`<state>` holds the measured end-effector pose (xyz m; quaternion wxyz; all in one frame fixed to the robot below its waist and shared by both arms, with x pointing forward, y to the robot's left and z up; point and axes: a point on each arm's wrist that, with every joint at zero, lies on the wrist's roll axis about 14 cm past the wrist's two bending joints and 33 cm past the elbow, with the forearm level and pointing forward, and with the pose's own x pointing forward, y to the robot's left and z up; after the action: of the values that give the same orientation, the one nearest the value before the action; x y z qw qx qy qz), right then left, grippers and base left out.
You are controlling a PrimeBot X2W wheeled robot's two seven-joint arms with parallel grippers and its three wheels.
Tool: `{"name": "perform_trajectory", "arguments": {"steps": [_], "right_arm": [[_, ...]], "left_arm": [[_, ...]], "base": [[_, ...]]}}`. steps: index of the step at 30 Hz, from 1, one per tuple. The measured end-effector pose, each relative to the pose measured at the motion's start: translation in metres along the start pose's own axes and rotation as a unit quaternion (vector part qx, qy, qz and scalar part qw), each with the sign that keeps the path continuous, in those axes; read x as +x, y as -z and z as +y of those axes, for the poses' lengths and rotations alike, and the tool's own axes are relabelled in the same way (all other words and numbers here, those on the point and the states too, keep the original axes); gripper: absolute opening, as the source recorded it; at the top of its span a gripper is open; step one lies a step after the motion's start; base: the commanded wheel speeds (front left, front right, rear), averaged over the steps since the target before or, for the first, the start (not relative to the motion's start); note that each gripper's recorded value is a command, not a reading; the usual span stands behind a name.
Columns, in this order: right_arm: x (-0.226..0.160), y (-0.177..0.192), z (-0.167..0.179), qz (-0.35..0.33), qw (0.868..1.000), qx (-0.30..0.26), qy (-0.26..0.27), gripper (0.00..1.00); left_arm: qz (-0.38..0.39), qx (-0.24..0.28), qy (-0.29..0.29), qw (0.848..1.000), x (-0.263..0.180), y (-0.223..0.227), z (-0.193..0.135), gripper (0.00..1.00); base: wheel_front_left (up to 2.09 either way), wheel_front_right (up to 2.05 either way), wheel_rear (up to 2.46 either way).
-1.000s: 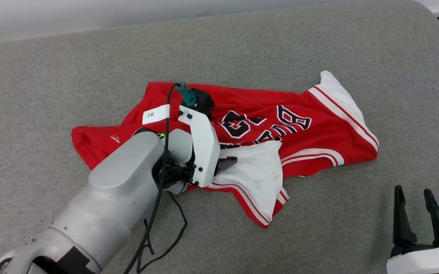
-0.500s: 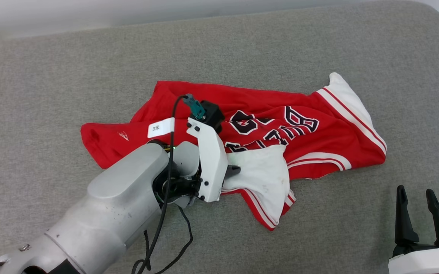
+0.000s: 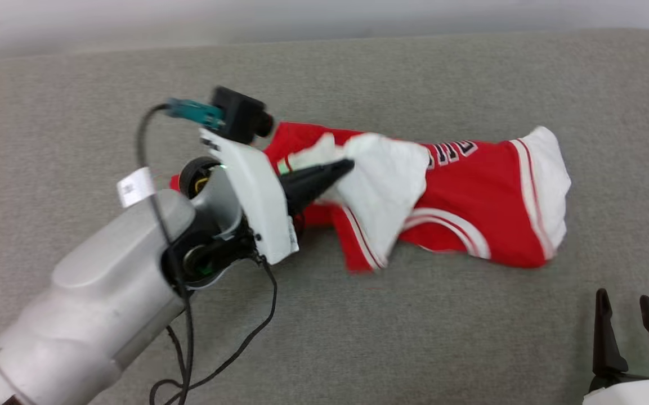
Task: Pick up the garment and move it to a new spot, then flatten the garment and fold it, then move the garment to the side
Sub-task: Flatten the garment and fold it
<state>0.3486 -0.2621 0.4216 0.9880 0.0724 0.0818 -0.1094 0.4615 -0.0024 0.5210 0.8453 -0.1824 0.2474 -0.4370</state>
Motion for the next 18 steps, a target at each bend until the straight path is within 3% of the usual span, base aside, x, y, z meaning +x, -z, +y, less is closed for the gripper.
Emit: {"name": "perform_trajectory", "arguments": {"steps": [4, 8, 11, 14, 17, 18], "right_arm": [[0.002, 0.005, 0.009, 0.008, 1.000, -0.002, -0.017, 1.00], [0.005, 0.006, 0.017, 0.010, 0.999, -0.002, -0.031, 1.00], [0.006, 0.006, 0.023, 0.009, 0.999, -0.002, -0.041, 1.00], [0.004, 0.008, 0.024, 0.013, 0.999, -0.003, -0.043, 1.00], [0.003, 0.011, 0.023, 0.018, 0.999, -0.001, -0.041, 1.00], [0.002, 0.011, 0.021, 0.018, 0.999, 0.002, -0.038, 1.00]], "left_arm": [[-0.116, -0.031, 0.019, 0.993, -0.030, -0.037, -0.015, 0.00], [-0.190, -0.085, -0.004, 0.978, -0.062, -0.050, -0.001, 0.00], [-0.228, -0.174, -0.061, 0.956, -0.101, -0.035, 0.033, 0.00], [-0.196, -0.244, -0.124, 0.942, -0.125, 0.011, 0.066, 0.00], [-0.192, -0.316, -0.177, 0.912, -0.151, 0.043, 0.096, 0.00], [-0.183, -0.326, -0.184, 0.909, -0.153, 0.052, 0.098, 0.00]], "base": [[0.00, 0.00, 0.00], [0.00, 0.00, 0.00], [0.00, 0.00, 0.00], [0.00, 0.00, 0.00], [0.00, 0.00, 0.00], [0.00, 0.00, 0.00]]}}
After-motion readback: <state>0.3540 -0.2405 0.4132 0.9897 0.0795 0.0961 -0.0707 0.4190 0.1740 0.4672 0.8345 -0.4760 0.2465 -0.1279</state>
